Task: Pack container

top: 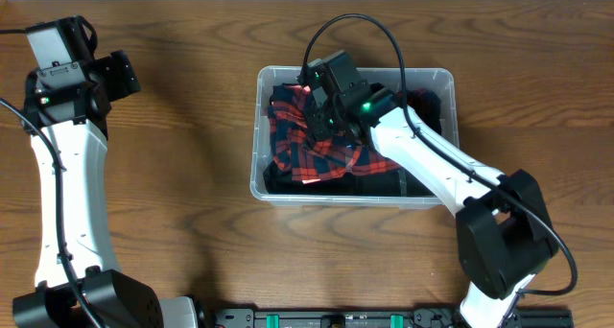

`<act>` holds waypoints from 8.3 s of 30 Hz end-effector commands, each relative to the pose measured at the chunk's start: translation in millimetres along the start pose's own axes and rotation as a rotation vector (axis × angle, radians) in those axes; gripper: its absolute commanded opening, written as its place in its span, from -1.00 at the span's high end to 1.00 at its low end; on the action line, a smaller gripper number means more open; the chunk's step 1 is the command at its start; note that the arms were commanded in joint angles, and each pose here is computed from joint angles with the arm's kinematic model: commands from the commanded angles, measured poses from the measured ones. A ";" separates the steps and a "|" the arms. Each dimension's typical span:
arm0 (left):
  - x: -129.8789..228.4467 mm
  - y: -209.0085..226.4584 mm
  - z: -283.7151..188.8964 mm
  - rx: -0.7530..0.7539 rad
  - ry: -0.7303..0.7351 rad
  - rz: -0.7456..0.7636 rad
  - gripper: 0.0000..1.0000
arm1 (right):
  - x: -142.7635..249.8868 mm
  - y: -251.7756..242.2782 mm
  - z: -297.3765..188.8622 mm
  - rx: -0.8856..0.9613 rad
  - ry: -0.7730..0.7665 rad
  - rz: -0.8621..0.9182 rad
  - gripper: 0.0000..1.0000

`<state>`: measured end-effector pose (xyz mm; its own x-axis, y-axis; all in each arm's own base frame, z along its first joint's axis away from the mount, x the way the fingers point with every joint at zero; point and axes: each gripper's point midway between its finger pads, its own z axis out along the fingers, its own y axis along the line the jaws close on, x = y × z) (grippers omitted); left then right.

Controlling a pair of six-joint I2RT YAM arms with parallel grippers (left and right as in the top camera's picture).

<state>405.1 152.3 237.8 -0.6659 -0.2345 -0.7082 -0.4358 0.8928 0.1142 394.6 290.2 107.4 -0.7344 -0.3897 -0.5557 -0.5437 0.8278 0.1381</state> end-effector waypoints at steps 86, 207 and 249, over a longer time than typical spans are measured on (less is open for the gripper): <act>-1.1 2.6 -0.4 -0.010 -0.002 -0.001 -0.96 | 134.9 -43.2 -253.0 0.197 -0.939 -0.052 -0.99; 295.4 -25.9 17.9 0.175 0.387 0.049 -0.96 | 181.9 -120.9 -204.8 0.467 -0.907 0.051 -0.99; 295.4 -50.2 -6.9 0.368 -0.121 -0.011 -0.96 | 181.9 -120.9 -204.8 0.467 -0.907 0.051 -0.98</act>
<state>226.3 39.9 21.6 -0.6054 -0.2107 -0.7676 -0.1950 0.9742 -0.1136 243.7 37.2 157.7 -0.0655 -0.0462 -0.9968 -0.1639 0.9859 -0.0349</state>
